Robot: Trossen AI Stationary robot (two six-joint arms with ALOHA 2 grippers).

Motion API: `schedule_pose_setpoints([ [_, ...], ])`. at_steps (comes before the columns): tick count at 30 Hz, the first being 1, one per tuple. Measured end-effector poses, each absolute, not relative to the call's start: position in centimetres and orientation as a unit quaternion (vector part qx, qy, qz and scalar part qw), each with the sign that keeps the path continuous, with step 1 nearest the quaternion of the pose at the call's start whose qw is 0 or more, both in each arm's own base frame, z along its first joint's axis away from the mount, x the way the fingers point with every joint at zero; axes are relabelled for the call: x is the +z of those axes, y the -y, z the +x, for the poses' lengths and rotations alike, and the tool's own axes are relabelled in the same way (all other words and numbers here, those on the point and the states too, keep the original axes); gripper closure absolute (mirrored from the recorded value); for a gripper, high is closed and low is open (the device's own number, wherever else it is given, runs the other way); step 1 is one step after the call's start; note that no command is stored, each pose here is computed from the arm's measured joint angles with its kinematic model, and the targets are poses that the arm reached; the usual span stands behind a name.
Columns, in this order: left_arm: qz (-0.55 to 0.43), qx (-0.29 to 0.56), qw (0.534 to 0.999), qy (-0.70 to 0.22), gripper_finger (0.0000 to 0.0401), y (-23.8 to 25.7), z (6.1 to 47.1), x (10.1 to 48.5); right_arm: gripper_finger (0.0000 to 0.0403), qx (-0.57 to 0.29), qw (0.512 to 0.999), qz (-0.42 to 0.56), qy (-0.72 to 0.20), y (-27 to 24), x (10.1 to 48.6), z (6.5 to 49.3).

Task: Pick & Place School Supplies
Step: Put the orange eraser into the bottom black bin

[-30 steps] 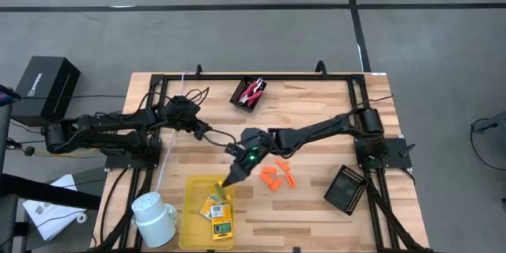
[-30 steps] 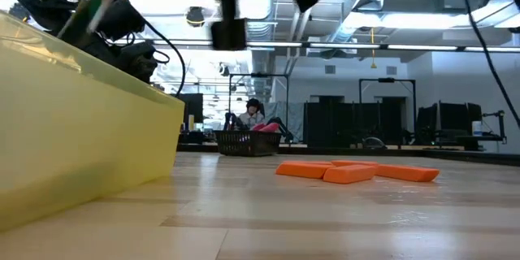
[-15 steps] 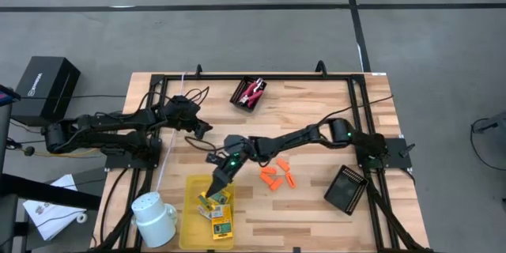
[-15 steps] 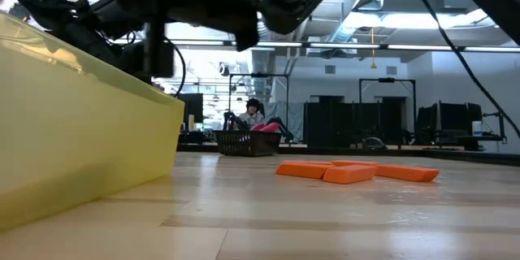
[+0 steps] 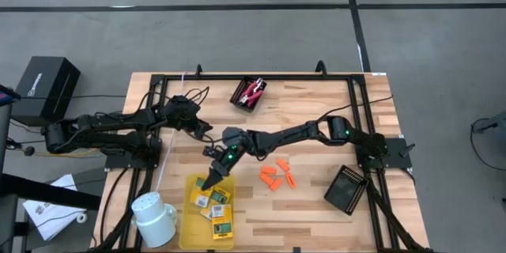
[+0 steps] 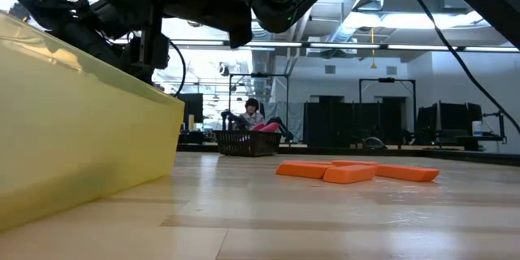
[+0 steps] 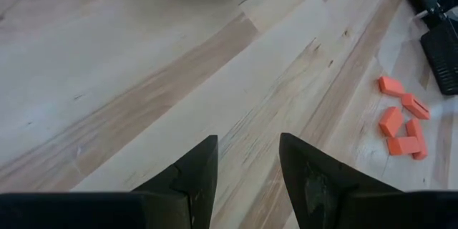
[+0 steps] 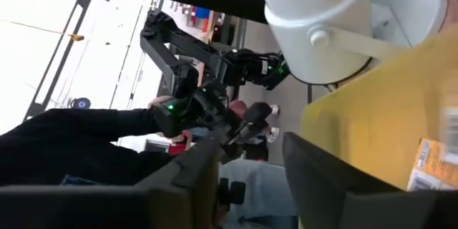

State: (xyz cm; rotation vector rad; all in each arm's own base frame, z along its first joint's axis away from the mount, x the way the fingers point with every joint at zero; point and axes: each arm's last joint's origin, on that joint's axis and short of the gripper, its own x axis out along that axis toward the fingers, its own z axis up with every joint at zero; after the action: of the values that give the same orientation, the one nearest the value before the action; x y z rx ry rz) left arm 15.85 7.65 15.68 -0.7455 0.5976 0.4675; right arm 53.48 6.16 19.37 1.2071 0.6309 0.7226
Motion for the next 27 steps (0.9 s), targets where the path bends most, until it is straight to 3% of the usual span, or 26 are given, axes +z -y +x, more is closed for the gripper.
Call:
schedule_pose_setpoints([
  [5, -0.355, 0.223, 0.862, -0.285, 0.0256, -7.7, 15.8, 15.7, 0.0216, 0.346, 0.711, 0.552, -0.263, -5.3, 20.2, 53.5],
  [11, -0.363, 0.225, 0.859, -0.284, 0.0256, -7.6, 15.8, 15.7, 0.0224, 0.379, 0.713, 0.55, -0.213, -3.4, 23.6, 53.0],
  [20, -0.373, 0.219, 0.862, -0.266, 0.0256, -7.7, 16.1, 15.9, 0.0285, 0.392, 0.806, 0.433, -0.1, 0.8, 33.9, 49.1],
  [27, -0.342, 0.143, 0.919, -0.137, 0.0256, -8.0, 17.5, 18.6, 0.0308, 0.241, 0.896, 0.327, -0.178, 2.9, 37.7, 43.8],
])
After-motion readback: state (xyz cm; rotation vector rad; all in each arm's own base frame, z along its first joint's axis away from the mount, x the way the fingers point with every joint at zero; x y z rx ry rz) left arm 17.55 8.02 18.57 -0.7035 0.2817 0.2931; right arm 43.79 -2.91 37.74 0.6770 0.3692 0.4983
